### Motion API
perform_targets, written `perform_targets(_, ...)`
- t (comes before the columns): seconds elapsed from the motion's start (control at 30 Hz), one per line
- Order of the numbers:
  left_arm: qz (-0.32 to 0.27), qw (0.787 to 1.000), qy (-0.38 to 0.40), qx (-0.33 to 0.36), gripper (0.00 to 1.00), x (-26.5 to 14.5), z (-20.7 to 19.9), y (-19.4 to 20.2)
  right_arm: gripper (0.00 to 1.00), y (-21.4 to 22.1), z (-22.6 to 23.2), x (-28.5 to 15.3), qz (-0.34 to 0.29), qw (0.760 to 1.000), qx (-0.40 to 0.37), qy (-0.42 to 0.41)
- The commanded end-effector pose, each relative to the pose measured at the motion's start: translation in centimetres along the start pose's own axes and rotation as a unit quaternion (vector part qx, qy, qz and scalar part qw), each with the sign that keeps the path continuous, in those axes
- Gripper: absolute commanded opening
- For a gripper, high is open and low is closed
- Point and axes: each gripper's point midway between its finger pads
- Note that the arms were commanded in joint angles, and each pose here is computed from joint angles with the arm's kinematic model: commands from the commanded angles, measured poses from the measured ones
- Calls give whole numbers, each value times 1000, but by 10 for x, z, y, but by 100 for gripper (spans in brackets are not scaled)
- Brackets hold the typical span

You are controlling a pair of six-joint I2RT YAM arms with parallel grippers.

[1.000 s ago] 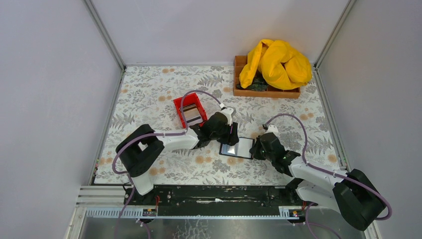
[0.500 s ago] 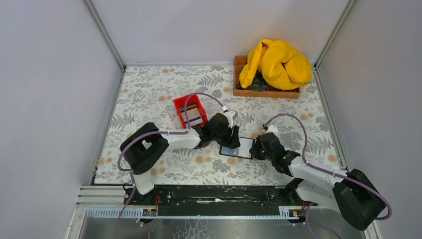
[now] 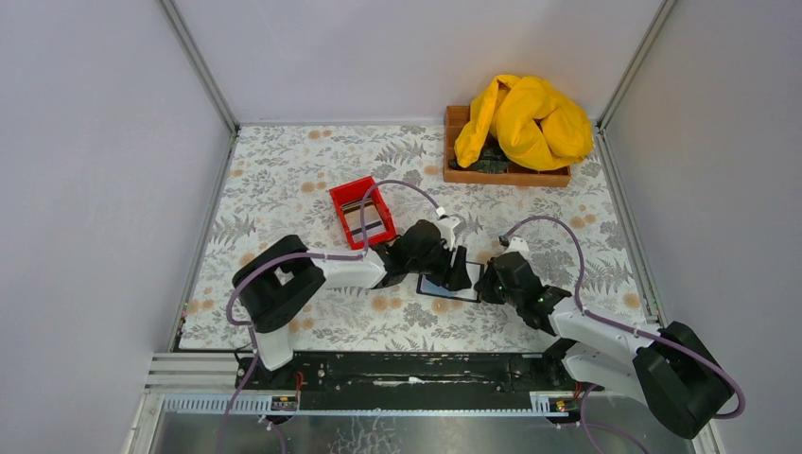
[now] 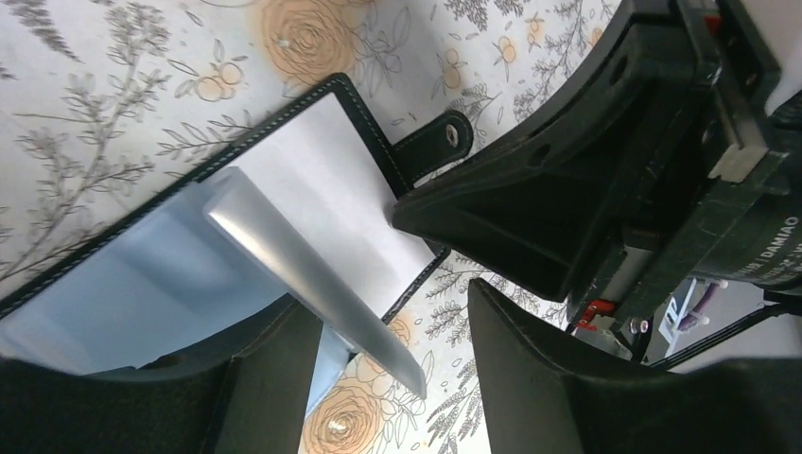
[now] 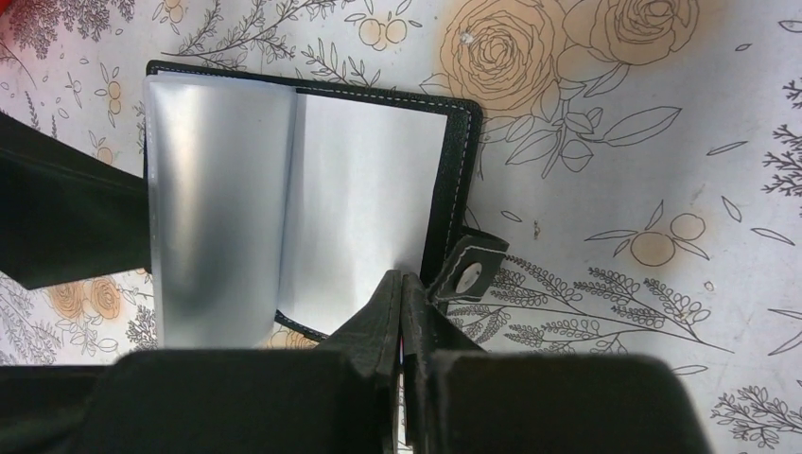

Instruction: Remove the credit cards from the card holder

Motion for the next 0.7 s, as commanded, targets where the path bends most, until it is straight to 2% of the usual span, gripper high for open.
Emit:
perform_targets(0.0,-10,1000,22,4,65,13,-8,-2,0,3,-7,-7,8,1000,-4,13)
perform_targets(0.27,-6,1000,27,-7,65,24,-7,5,0,-19,9,-33,-26,999,-15,-16)
perform_targets(0.67,-5,999,42,-5,67,28,-16,8,0,-30,35,-43,-32,998,-9,-61)
Point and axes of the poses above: each gripper's point midway between its finger pads, its own x axis out along the fingers, its own z axis along the line the jaws close on, y = z × x, and after that the axes turned 11 degrees about x, right-handed
